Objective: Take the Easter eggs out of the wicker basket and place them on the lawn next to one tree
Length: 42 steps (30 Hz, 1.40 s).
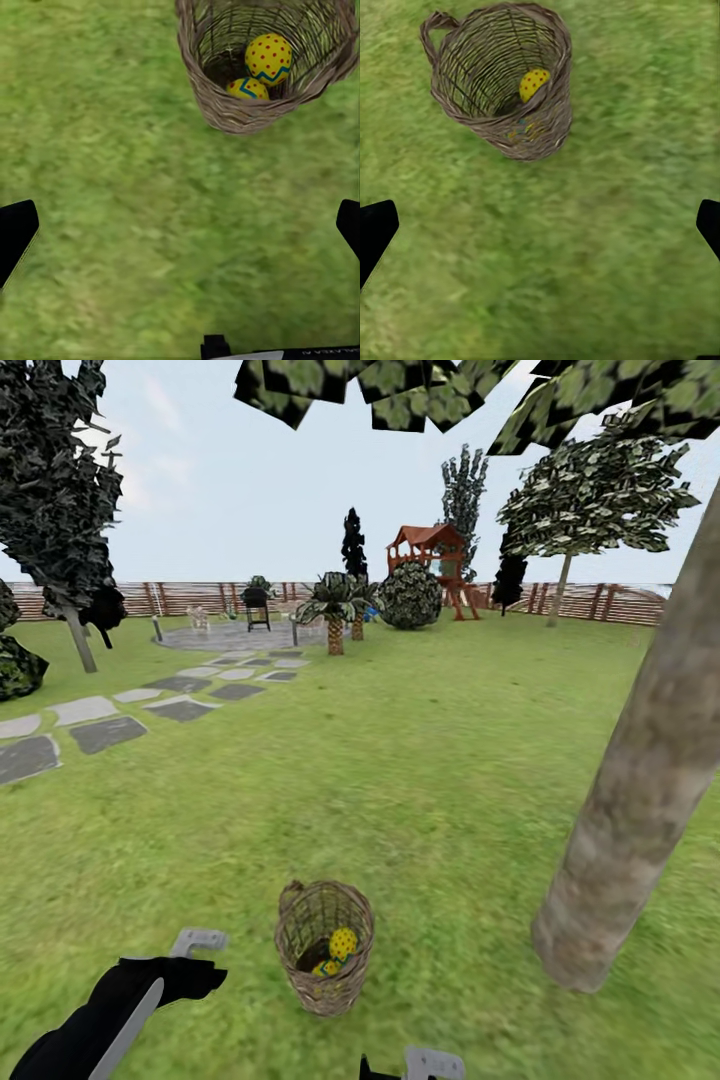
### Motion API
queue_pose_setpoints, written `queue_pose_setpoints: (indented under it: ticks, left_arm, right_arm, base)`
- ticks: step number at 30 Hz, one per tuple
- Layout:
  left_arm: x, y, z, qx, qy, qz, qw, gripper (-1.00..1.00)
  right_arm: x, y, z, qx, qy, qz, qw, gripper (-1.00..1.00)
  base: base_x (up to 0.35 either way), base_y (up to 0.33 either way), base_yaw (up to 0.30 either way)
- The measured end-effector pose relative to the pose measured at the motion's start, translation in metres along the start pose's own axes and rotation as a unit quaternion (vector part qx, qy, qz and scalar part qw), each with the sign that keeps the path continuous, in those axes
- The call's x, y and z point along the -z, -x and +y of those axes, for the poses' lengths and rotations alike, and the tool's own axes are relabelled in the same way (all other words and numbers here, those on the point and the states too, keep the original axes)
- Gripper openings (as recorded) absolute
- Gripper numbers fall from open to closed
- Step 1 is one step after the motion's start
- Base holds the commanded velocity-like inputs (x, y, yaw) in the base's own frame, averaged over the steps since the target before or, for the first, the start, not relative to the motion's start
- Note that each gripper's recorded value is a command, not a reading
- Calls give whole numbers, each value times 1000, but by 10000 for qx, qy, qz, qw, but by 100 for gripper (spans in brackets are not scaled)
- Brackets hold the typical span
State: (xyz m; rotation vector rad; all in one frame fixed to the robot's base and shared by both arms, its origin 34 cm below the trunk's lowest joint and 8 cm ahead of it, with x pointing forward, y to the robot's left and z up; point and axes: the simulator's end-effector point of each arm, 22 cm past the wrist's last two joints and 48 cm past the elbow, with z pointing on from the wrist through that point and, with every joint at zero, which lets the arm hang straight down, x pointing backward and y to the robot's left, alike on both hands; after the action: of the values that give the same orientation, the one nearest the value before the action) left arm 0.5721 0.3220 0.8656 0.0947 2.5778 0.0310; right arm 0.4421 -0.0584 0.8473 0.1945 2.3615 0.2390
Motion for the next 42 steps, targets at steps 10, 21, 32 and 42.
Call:
queue_pose_setpoints:
  ticks: [10, 21, 32, 42]
  left_arm:
    - [3, 4, 0, -4, 7, -49, 10000, 100]
    - [7, 8, 1, -6, 9, -113, 9999, 100]
    - [11, 13, 1, -9, 15, -178, 9998, 100]
    - [16, 17, 1, -5, 17, -232, 9997, 100]
  right_arm:
    - [1, 4, 8, -5, 209, -45, 9998, 100]
    - [2, 9, 16, 0, 396, -119, 9991, 100]
    - [3, 14, 10, 38, 368, -190, 9991, 100]
    - [4, 18, 6, 78, 352, -254, 9990, 100]
  base:
    - [284, 133, -186]
    - [161, 55, -212]
    - [10, 7, -213]
    - [8, 123, -213]
